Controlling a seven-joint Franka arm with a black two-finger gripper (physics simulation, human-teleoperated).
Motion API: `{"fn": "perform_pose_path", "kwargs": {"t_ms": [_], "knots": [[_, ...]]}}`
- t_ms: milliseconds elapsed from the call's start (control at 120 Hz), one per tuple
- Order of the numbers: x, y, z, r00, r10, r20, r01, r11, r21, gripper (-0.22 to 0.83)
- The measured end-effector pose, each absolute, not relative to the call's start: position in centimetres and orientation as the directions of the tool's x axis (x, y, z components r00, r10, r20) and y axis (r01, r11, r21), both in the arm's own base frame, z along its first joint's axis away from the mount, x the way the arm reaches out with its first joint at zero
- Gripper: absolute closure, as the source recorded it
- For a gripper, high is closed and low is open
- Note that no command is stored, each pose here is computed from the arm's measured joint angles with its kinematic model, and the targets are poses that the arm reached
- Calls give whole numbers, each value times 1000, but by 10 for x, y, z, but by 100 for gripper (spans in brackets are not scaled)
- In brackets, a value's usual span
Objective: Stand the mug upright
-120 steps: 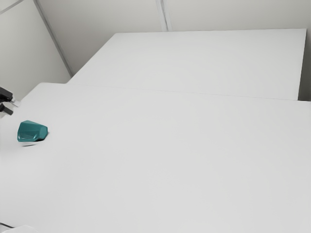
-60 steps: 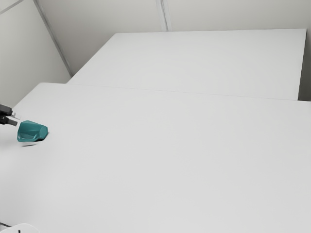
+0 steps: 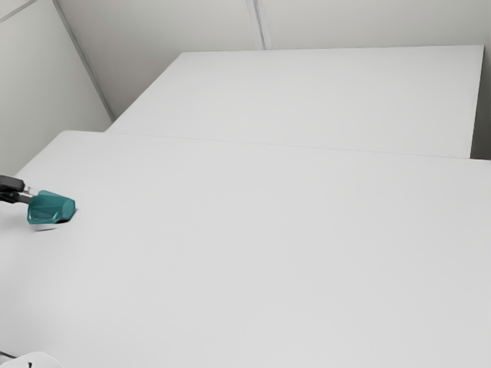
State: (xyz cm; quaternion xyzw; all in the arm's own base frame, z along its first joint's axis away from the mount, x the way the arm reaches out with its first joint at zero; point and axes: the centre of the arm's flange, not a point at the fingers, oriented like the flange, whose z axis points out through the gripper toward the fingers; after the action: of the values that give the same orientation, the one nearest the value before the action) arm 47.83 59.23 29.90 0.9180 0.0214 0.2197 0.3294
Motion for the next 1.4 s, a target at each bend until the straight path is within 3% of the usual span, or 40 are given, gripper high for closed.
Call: {"fn": "perform_pose_path", "kwargs": {"t_ms": [275, 492, 675, 925, 1033, 1167, 1258, 1400], "knots": [[475, 578, 281, 911, 176, 373, -143, -714, 686, 2], [479, 570, 284, 902, 171, 397, -184, -680, 710, 50], [487, 564, 293, 880, 179, 439, -225, -658, 718, 69], [484, 556, 292, 882, 185, 433, -235, -624, 745, 76], [482, 554, 307, 880, 176, 441, -248, -622, 743, 77], [489, 535, 344, 883, 134, 450, -282, -614, 737, 78], [512, 499, 382, 903, 37, 428, -309, -634, 709, 78], [523, 433, 444, 927, -98, 362, -326, -684, 653, 79]]}}
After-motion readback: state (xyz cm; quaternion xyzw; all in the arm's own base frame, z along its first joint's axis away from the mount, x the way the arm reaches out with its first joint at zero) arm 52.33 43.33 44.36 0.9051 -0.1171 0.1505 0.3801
